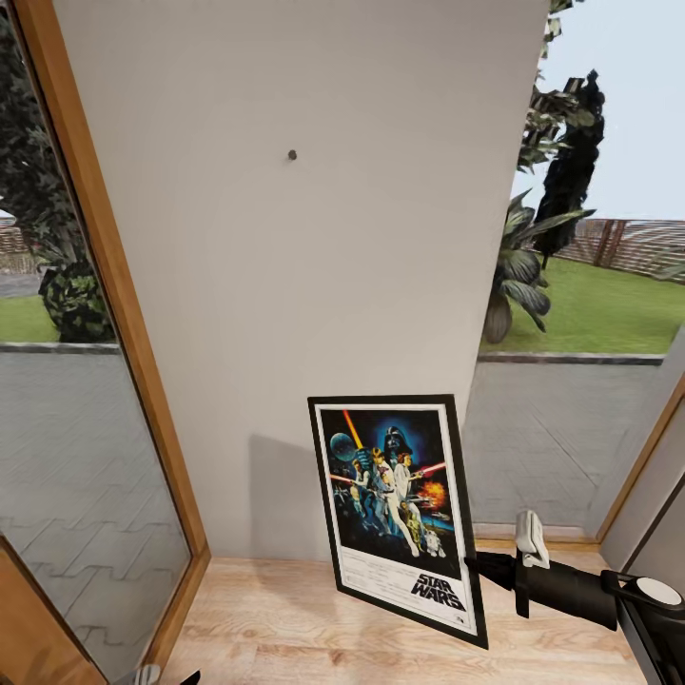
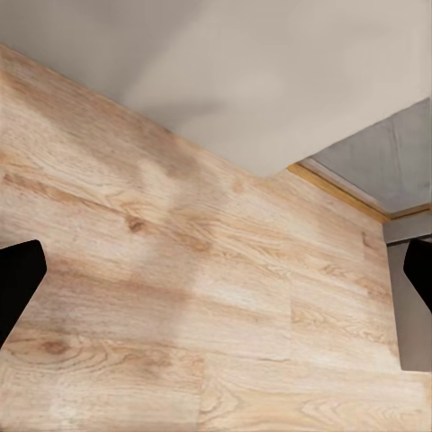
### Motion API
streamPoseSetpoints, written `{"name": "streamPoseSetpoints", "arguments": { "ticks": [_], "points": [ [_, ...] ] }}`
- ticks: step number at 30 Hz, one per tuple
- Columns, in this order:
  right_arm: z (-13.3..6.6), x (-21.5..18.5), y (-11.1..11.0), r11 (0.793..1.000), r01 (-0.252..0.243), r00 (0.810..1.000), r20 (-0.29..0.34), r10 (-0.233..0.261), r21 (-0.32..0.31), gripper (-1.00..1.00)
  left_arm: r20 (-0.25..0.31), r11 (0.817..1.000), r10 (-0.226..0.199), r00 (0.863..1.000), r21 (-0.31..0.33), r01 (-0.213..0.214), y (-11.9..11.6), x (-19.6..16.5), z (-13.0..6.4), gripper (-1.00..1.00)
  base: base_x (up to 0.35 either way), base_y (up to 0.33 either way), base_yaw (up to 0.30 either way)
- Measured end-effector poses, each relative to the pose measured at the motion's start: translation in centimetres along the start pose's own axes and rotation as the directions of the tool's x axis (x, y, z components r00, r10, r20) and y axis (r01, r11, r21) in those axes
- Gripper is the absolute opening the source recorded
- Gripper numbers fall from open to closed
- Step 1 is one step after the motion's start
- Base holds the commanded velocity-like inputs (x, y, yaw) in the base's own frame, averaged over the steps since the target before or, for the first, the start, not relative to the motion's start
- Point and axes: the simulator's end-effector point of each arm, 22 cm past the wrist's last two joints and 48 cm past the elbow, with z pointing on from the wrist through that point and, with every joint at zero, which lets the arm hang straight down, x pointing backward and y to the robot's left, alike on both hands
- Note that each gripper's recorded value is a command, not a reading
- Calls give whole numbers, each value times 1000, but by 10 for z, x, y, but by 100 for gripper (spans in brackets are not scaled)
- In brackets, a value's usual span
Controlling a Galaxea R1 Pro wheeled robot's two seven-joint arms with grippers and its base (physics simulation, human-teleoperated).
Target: Pick up the poster from the kitchen countertop and hang it on one of the wall nails in the kitchen.
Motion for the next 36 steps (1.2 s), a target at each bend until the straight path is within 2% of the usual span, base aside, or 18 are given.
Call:
{"name": "streamPoseSetpoints", "arguments": {
  "ticks": [18, 21, 22, 23, 27, 30, 36],
  "points": [
    [0, -2, 1, 1000, -1, 1000, -1, 1, -4, -100, 9, 1000, -2, 1000, 7, 2, -1, -3, 0, 100, 0, 0, 0],
    [3, -10, 5, 1000, 0, 1000, 31, 1, -16, -100, 11, 1000, -5, 1000, 4, 5, -1, -3, 0, 100, 0, 0, 0],
    [10, -50, 23, 998, 13, 991, 136, -5, -56, -100, 9, 1000, -5, 1000, 3, 5, 0, -2, 0, 100, 0, 0, 0],
    [11, -58, 28, 998, 16, 989, 148, -7, -64, -100, 9, 1000, -5, 1000, 4, 5, -1, -2, 0, 100, 0, 0, 0],
    [23, -85, 50, 993, 7, 985, 174, 13, -114, -100, 8, 1000, -4, 1000, 4, 4, -1, -2, 0, 100, 0, 0, 0],
    [30, -107, 56, 991, 25, 982, 190, 1, -134, -100, 8, 1000, -4, 1000, 3, 4, 0, -2, 0, 100, 0, 0, 0],
    [38, -139, 60, 986, 31, 980, 197, 3, -166, -100, 9, 1000, -5, 1000, 3, 5, 0, -2, 0, 100, 0, 0, 0]
  ]
}}
